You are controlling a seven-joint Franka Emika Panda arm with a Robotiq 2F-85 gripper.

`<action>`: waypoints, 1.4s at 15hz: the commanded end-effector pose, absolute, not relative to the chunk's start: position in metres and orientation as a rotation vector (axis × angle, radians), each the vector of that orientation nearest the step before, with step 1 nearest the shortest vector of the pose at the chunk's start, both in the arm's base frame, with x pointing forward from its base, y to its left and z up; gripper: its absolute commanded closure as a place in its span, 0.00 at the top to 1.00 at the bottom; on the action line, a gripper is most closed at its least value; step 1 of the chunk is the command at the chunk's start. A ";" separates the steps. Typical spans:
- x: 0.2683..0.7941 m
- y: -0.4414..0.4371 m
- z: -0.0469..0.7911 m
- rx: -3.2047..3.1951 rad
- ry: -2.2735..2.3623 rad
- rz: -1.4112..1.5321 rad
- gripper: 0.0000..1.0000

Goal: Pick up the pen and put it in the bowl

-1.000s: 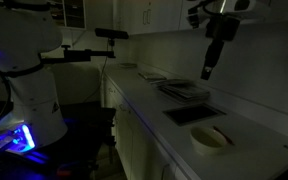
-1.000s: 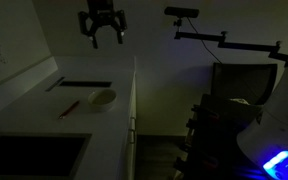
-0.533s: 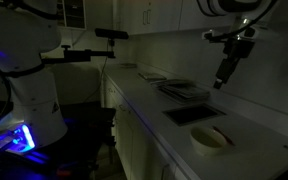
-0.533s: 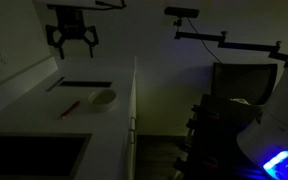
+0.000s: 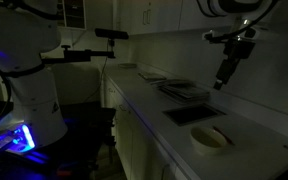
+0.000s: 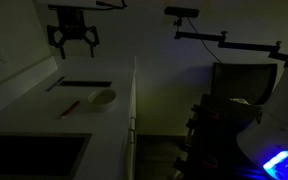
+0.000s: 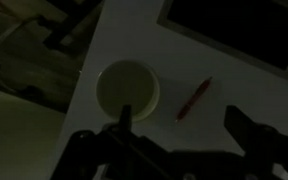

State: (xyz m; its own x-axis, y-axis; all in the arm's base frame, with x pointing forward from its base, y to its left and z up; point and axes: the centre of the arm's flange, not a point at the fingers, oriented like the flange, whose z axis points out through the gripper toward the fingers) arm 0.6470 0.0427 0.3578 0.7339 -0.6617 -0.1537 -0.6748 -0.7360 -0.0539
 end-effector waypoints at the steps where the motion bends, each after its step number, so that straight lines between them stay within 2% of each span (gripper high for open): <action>1: 0.644 0.044 0.347 -2.789 1.204 0.193 1.00; 8: 0.653 0.068 0.283 -2.548 1.706 0.223 1.00; 21: 0.721 0.085 0.181 -2.451 1.912 0.120 1.00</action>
